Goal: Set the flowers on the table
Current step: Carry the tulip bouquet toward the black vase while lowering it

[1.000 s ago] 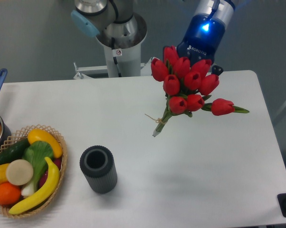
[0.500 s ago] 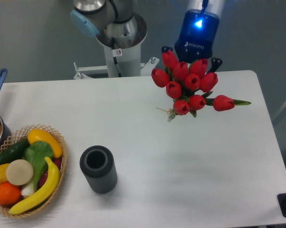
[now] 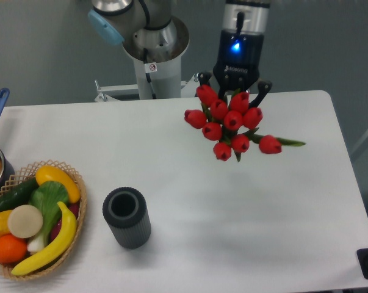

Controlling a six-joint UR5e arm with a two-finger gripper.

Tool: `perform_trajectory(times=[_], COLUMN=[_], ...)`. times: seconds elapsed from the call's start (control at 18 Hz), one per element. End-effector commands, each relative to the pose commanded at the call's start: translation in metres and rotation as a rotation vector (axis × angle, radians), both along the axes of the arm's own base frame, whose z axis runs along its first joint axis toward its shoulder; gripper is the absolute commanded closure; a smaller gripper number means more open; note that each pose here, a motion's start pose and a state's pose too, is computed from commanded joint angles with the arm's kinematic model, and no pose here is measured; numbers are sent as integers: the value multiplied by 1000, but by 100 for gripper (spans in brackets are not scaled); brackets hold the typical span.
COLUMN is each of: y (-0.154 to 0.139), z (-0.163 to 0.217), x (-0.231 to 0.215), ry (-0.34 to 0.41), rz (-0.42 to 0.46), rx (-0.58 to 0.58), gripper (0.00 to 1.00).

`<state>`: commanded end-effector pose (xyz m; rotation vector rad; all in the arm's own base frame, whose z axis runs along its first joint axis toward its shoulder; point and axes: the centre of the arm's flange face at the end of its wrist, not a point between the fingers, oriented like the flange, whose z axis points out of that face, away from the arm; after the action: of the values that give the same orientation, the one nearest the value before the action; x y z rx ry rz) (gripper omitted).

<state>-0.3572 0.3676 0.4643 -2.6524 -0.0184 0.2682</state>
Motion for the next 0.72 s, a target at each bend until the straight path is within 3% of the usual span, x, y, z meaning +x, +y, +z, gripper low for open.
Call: perform_trajectory(times=[0.44, 0.72], y=[-7, -4], z=[-21, -54], x=[8, -4], ry=[27, 29], rz=[-49, -158], rx=[-258, -398], gripper=[59, 59])
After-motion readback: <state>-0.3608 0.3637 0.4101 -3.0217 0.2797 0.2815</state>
